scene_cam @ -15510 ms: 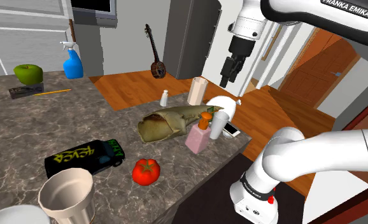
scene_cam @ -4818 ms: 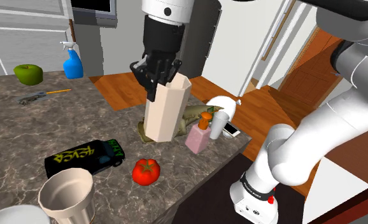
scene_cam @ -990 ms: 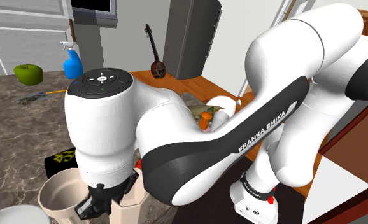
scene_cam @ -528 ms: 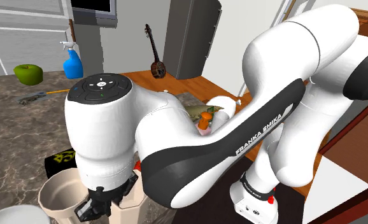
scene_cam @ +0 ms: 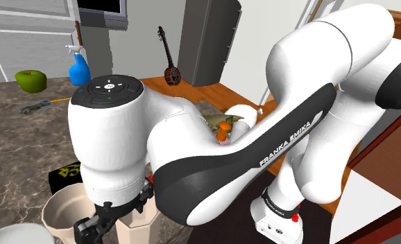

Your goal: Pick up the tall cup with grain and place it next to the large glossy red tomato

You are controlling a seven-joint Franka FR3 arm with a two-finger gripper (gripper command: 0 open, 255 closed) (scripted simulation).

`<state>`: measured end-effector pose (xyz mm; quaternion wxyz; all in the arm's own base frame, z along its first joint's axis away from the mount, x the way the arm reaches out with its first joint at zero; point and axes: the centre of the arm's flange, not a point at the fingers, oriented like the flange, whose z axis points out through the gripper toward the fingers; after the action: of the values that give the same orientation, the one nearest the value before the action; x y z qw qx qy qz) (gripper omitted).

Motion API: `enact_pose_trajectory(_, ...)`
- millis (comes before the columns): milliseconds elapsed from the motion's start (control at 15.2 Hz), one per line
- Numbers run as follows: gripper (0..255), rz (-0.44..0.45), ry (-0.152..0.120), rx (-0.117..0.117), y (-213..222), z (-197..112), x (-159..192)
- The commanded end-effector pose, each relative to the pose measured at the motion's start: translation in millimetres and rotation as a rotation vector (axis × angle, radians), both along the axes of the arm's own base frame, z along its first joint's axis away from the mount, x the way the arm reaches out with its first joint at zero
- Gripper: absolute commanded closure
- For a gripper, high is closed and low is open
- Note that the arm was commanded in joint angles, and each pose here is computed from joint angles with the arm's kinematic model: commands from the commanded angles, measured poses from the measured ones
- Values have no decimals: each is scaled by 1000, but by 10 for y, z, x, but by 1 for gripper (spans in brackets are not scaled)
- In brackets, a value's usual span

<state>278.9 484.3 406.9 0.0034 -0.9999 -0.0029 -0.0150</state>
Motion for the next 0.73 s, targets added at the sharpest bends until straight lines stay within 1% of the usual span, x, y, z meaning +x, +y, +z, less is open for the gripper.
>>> enact_pose_trajectory(0, 0, 0, 0, 0, -14, 197, -1)
enact_pose_trajectory(132, 0, 0, 0, 0, -16, 433, -8)
enact_pose_trajectory(660, 0, 0, 0, 0, -16, 433, -8)
